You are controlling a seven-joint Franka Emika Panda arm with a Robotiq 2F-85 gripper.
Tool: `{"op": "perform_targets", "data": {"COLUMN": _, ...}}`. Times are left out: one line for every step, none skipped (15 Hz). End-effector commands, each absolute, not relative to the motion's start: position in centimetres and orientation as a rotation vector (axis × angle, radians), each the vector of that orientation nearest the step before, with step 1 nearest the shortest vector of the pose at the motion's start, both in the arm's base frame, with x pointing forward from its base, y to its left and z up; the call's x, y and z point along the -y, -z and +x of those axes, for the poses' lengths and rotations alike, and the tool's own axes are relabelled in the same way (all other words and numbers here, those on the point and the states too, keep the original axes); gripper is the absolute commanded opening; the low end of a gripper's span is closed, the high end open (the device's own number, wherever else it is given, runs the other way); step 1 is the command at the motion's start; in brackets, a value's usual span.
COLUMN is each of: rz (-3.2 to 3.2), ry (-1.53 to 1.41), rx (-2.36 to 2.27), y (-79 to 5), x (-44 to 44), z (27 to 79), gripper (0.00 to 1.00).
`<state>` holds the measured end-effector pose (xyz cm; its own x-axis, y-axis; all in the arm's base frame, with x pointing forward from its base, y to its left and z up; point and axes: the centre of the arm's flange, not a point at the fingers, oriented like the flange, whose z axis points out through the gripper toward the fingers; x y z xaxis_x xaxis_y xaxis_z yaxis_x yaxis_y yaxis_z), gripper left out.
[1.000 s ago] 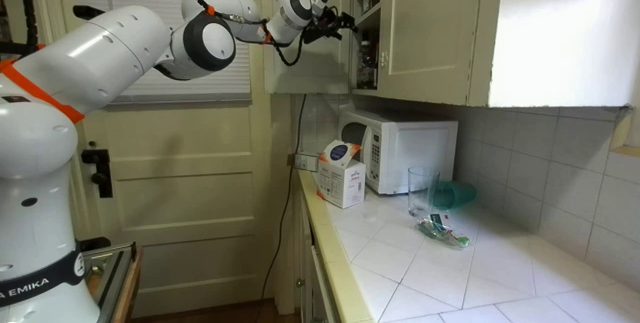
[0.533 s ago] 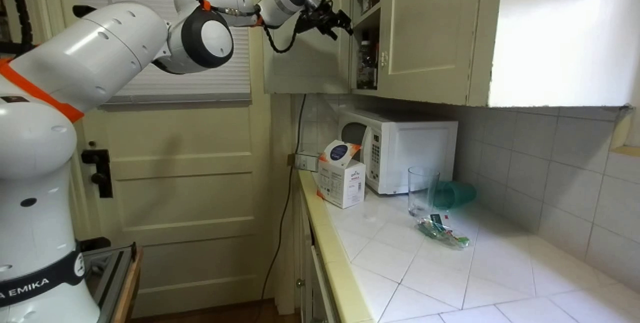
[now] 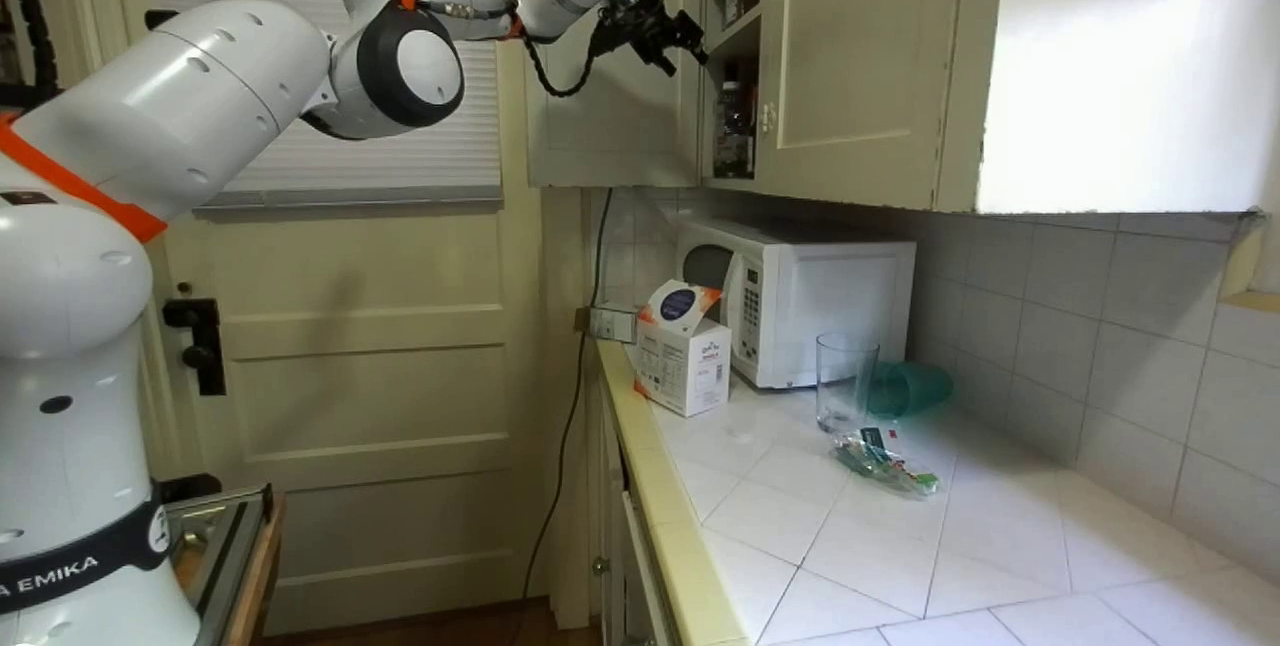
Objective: Put the soy sauce bottle on the bottom shelf.
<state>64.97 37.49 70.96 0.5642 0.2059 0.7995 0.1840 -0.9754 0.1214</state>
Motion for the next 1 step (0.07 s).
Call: {"op": "perform_targets", "data": {"rz": 2.758, "ry": -1.385, "rx": -0.348, "y": -70.82, "x": -37.26, "z": 65.01, "gripper": 1.00}}
